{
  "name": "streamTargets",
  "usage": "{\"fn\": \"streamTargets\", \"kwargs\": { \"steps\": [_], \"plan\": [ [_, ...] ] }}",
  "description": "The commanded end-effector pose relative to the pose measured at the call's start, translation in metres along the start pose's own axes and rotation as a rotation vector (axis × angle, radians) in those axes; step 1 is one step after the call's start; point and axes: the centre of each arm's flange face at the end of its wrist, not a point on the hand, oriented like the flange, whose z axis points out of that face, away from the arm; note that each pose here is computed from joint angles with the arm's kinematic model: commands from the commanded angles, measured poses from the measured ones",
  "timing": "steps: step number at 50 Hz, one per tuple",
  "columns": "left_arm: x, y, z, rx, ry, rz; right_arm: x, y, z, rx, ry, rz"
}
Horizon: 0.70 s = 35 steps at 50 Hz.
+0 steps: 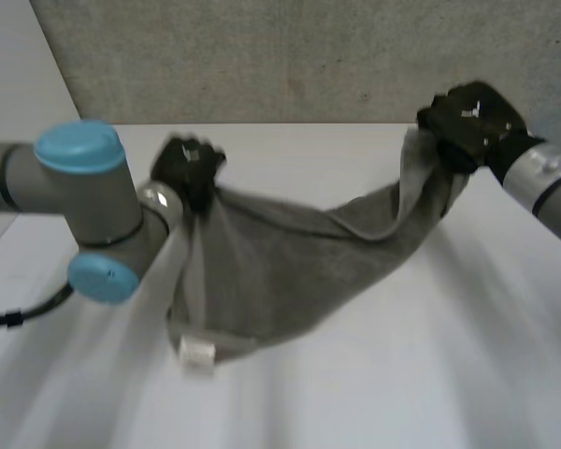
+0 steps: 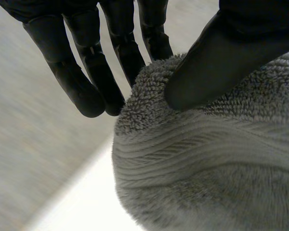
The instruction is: Fold the towel.
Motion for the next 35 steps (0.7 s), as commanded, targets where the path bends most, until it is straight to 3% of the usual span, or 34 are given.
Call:
{"fn": "streamTargets", "kwargs": {
  "steps": [1, 5, 11, 16, 18, 24, 30, 35],
  "plan": [
    [-0.066, -0.079, 0.028, 0.317, -0.299, 0.089, 0.048, -0.047, 0.046, 0.324, 0.188, -0.009],
    [-0.098, -0.127, 0.015, 0.504, -0.438, 0.082, 0.06, -0.064, 0.052, 0.553, 0.241, 0.047],
    [-0.092, -0.128, -0.001, 0.506, -0.39, 0.07, 0.051, -0.063, 0.043, 0.533, 0.143, 0.247],
    [-0.068, -0.088, -0.009, 0.371, -0.264, 0.083, 0.029, -0.046, 0.036, 0.383, -0.034, 0.323],
    [-0.046, -0.049, -0.019, 0.214, -0.168, 0.08, 0.02, -0.031, 0.026, 0.263, -0.125, 0.364],
    [-0.003, 0.023, -0.063, -0.106, 0.016, 0.118, 0.0, 0.009, -0.001, 0.015, -0.169, 0.308],
    [0.02, 0.058, -0.11, -0.232, 0.109, 0.216, -0.021, 0.038, -0.034, -0.187, -0.246, 0.181],
    [0.029, 0.061, -0.131, -0.234, 0.132, 0.241, -0.014, 0.054, -0.053, -0.299, -0.258, 0.175]
  ]
}}
